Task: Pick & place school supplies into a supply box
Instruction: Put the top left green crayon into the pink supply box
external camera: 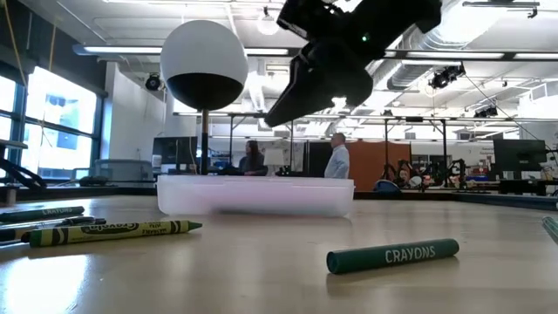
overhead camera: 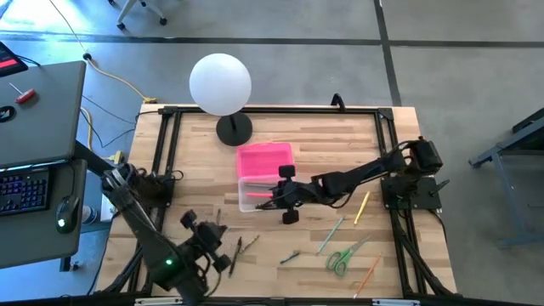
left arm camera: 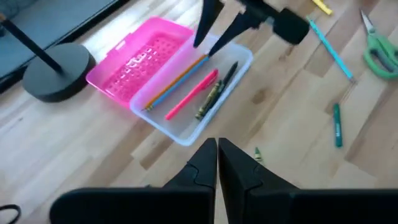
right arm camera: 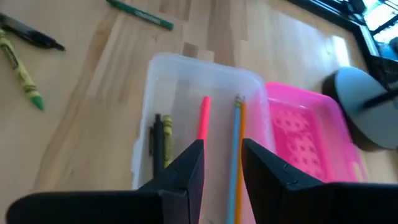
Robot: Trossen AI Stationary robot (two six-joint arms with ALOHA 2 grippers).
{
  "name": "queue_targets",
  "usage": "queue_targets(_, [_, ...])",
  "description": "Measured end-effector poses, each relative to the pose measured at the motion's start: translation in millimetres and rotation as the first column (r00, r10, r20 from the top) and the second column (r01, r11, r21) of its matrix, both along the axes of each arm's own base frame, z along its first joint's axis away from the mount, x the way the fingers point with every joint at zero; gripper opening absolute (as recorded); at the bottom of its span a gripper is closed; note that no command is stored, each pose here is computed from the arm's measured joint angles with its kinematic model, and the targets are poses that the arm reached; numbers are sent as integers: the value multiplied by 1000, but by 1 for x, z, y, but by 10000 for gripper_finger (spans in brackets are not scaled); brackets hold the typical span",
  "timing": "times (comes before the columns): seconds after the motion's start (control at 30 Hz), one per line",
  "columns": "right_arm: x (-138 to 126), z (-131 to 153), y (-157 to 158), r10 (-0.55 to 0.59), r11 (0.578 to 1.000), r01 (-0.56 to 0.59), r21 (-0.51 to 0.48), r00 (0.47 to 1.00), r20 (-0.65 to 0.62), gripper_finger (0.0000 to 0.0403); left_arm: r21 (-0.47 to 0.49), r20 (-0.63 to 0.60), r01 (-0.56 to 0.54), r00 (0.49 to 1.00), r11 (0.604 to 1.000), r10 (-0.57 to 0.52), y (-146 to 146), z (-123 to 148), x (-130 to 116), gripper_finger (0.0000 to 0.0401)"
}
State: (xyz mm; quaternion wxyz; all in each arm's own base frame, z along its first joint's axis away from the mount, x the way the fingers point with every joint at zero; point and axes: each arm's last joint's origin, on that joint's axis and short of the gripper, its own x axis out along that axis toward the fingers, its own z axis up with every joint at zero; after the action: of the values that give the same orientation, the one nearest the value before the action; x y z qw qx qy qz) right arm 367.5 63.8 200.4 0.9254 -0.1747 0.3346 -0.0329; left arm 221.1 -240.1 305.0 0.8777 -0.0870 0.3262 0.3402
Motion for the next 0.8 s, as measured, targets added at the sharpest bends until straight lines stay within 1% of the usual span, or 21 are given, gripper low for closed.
queue_targets(0.07, [-1,3,2,-2,1000,2,-3,1000,15,87,11,54,4,999,1000,-5,7,2,-14,46])
queue_targets(0.13, [-2,6,6,15,1000,-15,4,1000,20,87,14,117,-25,993,1000,24,19,1,-25,46])
queue_targets(0.17, [-2,6,8,27,1000,-27,11,999,25,87,9,131,-46,990,999,44,25,-4,-30,46])
queue_targets(0.27, [-3,7,14,49,999,-50,20,998,31,87,-2,149,-133,980,991,132,40,-32,-44,46])
queue_targets(0.37, [-4,6,17,60,998,-60,19,998,20,87,-29,178,-236,955,971,237,53,-63,-52,46])
queue_targets(0.43, [-5,5,18,64,998,-64,16,998,14,87,-91,201,-275,936,957,288,55,-84,-53,46])
queue_targets(0.5, [-5,5,19,66,998,-67,17,998,14,87,-135,193,-299,927,945,321,59,-99,-53,46])
queue_targets(0.53, [-5,5,19,67,998,-67,16,998,14,87,-173,190,-304,923,937,335,58,-106,-52,46])
queue_targets(0.67, [-5,5,19,67,998,-67,18,998,16,87,-269,165,-326,911,906,377,60,-123,-47,46])
queue_targets(0.8, [-5,6,19,74,997,-74,24,997,16,87,-284,83,-338,923,897,374,63,-135,-33,46])
